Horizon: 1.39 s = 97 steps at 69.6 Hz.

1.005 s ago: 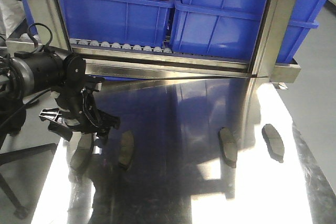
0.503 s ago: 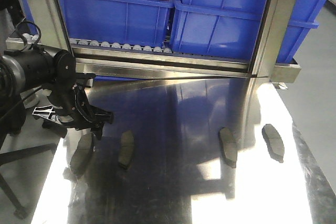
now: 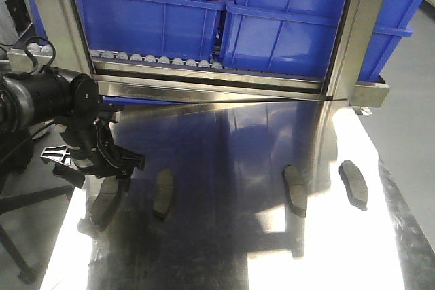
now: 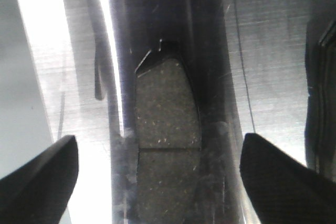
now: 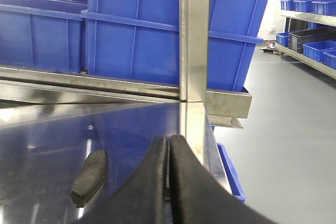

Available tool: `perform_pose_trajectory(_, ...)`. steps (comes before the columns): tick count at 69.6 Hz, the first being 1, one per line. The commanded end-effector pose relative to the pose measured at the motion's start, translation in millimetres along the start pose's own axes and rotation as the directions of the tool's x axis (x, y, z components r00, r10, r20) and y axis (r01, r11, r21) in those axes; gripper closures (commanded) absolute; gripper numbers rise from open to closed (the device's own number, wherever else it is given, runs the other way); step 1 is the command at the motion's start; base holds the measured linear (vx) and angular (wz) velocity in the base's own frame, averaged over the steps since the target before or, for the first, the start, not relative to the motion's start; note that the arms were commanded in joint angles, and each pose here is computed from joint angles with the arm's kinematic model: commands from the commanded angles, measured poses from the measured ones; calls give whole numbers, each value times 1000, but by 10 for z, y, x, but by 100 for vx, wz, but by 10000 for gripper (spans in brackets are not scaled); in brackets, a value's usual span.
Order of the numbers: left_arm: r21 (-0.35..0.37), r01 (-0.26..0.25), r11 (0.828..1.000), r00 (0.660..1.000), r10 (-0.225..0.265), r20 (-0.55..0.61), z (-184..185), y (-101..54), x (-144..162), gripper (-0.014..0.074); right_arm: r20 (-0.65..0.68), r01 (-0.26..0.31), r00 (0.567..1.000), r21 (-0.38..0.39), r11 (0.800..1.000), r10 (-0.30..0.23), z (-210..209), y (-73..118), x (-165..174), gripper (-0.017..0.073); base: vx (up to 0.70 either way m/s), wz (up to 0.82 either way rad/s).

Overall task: Move and align brake pads A on conveyor
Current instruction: 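Lower the left gripper over the brake pad nearest the left arm, then close the left gripper on the brake pad and lift it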

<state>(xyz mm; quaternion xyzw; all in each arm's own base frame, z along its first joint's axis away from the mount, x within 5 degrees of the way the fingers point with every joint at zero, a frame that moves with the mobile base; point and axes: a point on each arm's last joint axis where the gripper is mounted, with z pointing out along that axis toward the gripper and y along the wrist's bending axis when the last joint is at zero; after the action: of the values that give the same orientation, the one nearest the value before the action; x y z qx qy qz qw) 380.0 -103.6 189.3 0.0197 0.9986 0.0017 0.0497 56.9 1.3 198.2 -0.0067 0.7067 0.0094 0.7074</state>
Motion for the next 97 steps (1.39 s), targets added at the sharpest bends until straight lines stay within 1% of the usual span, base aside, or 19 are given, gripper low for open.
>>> perform_pose_trajectory(1,25,0,1000,996,-2,86,-259,-11,-27,0,78,7,997,5,1000,-8,-8,-3,-53,563,0,0)
perform_pose_trajectory(10,17,-4,1000,997,2,83,-242,-6,-31,0,78,7,997,5,1000,-8,-8,-3,-53,563,0,0)
perform_pose_trajectory(17,11,-5,1000,999,4,52,-171,-10,-26,0,78,7,997,5,1000,-8,-8,-3,-53,563,0,0)
perform_pose_trajectory(27,13,-28,1000,998,27,56,-158,-83,-17,0,78,7,997,5,1000,-8,-8,-3,-53,563,0,0)
perform_pose_trajectory(44,12,-25,1000,999,24,25,-70,-91,-15,0,78,7,997,5,1000,-8,-8,-3,-53,563,0,0)
perform_pose_trajectory(59,11,-26,1000,999,25,26,-70,-90,-16,20,78,7,997,5,1000,-8,-8,-3,-53,563,0,0)
perform_pose_trajectory(68,11,-25,1000,999,25,26,-60,-91,-19,55,78,7,997,5,1000,-8,-8,-3,-53,563,0,0)
perform_pose_trajectory(77,9,-24,1000,1000,24,9,-26,-93,-14,128,78,7,997,5,1000,-8,-8,-3,-53,563,0,0)
perform_pose_trajectory(84,6,-24,1000,1000,24,-7,9,-93,-9,219,78,7,997,5,1000,-8,-8,-3,-53,563,0,0)
perform_pose_trajectory(89,5,-24,1000,1000,24,-13,19,-93,-7,307,78,7,997,5,1000,-8,-8,-3,-53,563,0,0)
perform_pose_trajectory(94,5,-24,1000,1000,24,-13,19,-93,-6,413,78,7,997,5,1000,-8,-8,-3,-53,563,0,0)
perform_pose_trajectory(96,4,-24,1000,1000,24,-15,19,-92,-5,470,78,7,997,5,1000,-8,-8,-3,-53,563,0,0)
perform_pose_trajectory(97,4,-24,1000,1000,24,-16,19,-92,-4,482,78,7,997,5,1000,-8,-8,-3,-53,563,0,0)
